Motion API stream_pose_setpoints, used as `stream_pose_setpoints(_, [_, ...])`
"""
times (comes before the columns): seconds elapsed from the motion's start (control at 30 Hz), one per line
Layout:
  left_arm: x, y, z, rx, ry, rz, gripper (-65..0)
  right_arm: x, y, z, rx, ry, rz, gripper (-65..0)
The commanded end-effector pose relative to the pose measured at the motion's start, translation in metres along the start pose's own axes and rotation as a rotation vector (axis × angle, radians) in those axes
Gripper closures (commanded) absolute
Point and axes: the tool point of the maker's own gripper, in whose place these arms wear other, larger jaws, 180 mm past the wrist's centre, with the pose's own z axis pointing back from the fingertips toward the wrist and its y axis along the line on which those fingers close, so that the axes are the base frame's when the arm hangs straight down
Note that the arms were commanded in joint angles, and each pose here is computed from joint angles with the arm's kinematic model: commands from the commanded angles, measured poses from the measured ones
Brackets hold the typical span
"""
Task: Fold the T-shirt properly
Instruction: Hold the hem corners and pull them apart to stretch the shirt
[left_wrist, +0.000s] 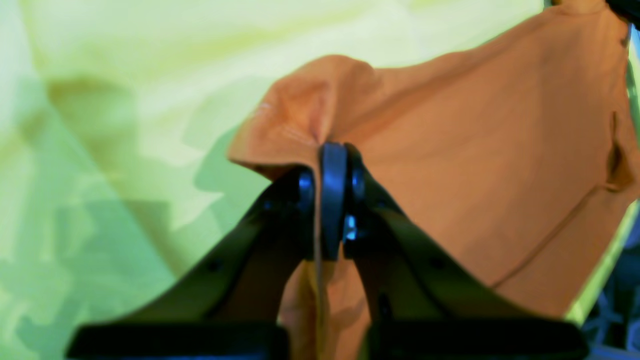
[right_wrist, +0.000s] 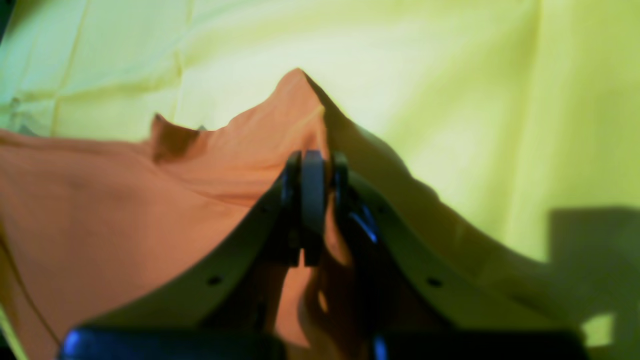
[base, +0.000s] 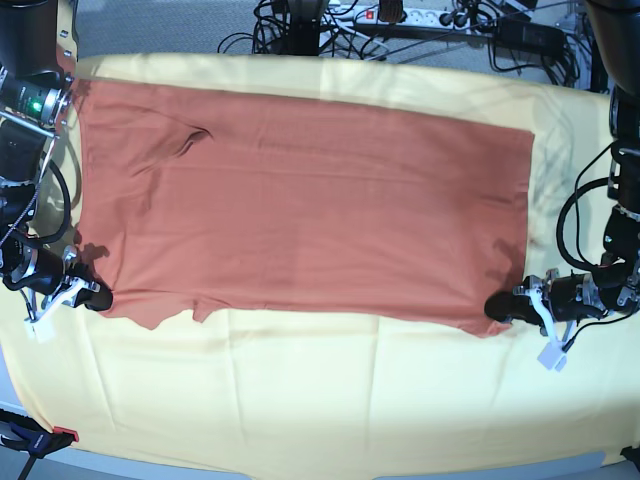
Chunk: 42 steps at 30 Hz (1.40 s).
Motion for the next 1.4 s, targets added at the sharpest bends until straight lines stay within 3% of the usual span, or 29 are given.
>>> stream_pose_setpoints(0.0, [0.031, 0.002, 0.013, 0.014, -0.084, -0.036, 0.0, 0.038, -0.001, 0.011, -0.006, -0.098, 0.035, 0.0])
stream_pose_setpoints(0.37, [0.037, 0.001, -0.008, 0.062, -0.1, -0.134, 0.0, 0.049, -0.01, 0.011, -0.071, -0.14, 0.098, 0.0])
stream_pose_setpoints(0.8, [0.016, -0.027, -0.008, -0.101, 0.017, 0.001, 0.0, 0.008, 0.011, -0.013, -0.04, 0.089, 0.215, 0.0])
stream_pose_setpoints(1.1, [0.021, -0.056, 0.003, -0.2, 0.064, -0.04, 0.0, 0.016, -0.001, 0.006, -0.058, 0.093, 0.208, 0.0])
stream_pose_setpoints(1.37, [0.019, -0.049, 0.018, -0.173, 0.08, -0.057, 0.0, 0.016, -0.013, 0.016, -0.085, 0.109, 0.211, 0.0])
